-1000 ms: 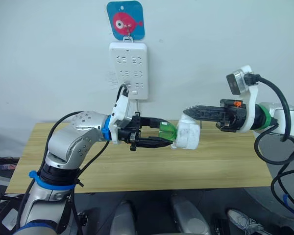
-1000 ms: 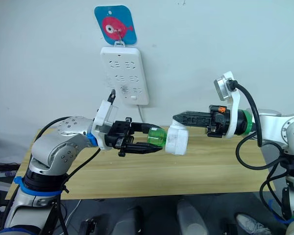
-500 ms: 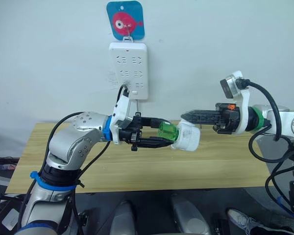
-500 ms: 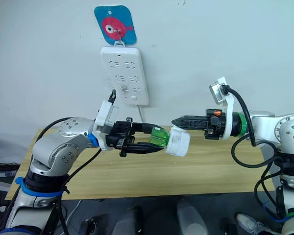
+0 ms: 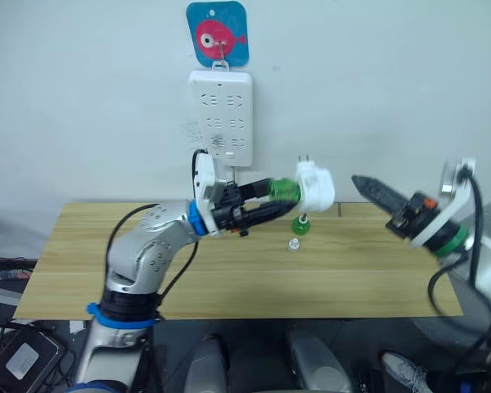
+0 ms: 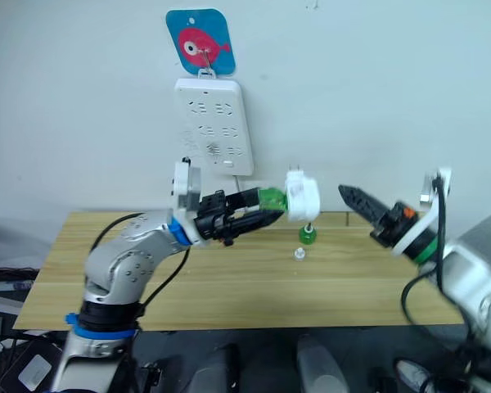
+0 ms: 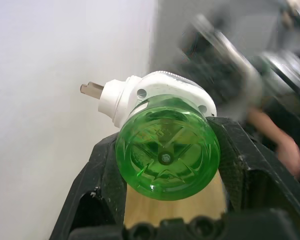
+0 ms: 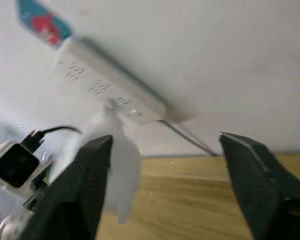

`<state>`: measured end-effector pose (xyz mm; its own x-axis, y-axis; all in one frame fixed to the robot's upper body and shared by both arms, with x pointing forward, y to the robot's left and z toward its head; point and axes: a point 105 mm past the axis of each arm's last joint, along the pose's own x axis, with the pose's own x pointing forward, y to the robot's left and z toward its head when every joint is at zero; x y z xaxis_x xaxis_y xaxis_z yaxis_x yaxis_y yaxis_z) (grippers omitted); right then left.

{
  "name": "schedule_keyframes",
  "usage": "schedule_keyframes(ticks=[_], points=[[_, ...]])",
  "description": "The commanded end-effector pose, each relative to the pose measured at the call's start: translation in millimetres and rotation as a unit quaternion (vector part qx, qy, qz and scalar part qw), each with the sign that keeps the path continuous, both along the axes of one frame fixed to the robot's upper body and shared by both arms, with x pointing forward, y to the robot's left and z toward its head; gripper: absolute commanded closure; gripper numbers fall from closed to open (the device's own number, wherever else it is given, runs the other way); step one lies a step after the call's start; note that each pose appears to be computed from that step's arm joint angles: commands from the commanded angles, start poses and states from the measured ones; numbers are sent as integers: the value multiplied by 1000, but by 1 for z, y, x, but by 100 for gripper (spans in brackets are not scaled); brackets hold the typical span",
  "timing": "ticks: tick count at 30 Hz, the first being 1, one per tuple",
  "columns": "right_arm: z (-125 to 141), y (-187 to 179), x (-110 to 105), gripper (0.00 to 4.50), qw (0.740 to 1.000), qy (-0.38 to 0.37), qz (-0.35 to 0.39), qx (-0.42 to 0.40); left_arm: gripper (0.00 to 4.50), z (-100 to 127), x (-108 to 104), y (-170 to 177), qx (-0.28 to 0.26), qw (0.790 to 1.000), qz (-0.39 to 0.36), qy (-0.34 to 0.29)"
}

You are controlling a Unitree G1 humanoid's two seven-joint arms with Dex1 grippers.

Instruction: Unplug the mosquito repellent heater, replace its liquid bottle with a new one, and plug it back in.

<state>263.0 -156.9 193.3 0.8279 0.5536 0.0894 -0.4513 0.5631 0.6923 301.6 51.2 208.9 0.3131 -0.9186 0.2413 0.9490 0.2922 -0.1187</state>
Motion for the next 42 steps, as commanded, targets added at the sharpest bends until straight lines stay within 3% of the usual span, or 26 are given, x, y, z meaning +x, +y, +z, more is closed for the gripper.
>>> schedule_keyframes(ticks=[1,5,9,30,33,36,42], points=[[8,12,-16,0,997,-14,-60,48,218,13,12,1,-41,998,52,-6],[13,40,-18,0,993,-12,-65,94,218,10,14,-7,-50,997,56,5],[18,55,-7,0,991,-14,-74,113,218,7,8,-13,-46,998,36,10],[45,71,29,0,972,-29,-67,225,218,10,0,-15,-52,998,29,7],[46,72,29,59,970,-29,-63,231,218,9,0,-15,-49,998,26,6],[47,74,27,158,970,-30,-55,235,218,8,0,-15,-48,998,30,5],[48,78,25,160,971,-31,-45,234,218,8,0,-15,-46,999,28,3]])
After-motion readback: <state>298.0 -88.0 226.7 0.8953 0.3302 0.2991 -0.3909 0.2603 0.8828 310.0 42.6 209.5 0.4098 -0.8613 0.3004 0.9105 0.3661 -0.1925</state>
